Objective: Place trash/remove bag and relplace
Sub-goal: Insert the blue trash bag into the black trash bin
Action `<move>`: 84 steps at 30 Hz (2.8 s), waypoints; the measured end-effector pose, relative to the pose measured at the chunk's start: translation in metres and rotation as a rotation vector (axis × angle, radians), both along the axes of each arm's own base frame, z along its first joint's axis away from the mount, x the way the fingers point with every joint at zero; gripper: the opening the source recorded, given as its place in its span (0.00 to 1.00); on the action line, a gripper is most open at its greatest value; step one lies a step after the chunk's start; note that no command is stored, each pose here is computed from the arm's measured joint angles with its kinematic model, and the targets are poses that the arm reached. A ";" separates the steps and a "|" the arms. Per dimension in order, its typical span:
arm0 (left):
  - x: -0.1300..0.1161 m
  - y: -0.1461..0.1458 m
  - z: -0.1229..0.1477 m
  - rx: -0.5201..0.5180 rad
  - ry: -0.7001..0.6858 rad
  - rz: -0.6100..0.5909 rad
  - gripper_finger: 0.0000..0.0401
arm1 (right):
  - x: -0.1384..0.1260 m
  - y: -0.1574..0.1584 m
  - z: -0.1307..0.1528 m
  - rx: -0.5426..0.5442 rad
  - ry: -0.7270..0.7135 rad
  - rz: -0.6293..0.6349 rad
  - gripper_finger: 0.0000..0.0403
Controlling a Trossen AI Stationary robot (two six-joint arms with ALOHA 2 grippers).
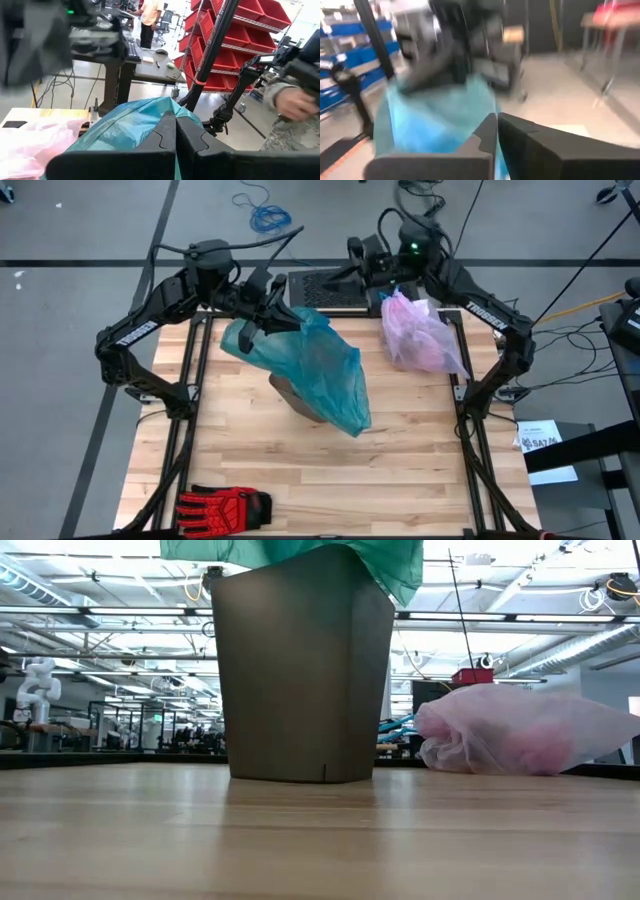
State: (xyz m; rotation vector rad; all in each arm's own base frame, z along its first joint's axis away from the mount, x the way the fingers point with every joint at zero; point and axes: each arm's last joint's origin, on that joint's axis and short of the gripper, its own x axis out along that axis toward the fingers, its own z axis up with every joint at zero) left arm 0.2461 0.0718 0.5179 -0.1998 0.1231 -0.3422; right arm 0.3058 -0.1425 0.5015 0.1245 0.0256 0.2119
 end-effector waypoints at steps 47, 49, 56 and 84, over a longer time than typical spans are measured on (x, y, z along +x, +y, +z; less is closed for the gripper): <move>-0.041 -0.016 0.031 0.047 -0.182 -0.050 0.00 | 0.068 -0.007 0.007 0.174 -0.206 0.441 0.00; -0.041 -0.016 0.031 0.047 -0.182 -0.050 0.00 | 0.056 -0.010 0.017 0.155 -0.218 0.409 0.00; -0.040 -0.015 0.033 0.054 -0.204 -0.004 0.00 | 0.020 -0.016 0.033 0.093 -0.178 0.264 0.00; -0.039 -0.007 0.034 0.138 -0.236 0.250 0.45 | -0.048 0.010 0.058 -0.039 -0.105 -0.079 0.00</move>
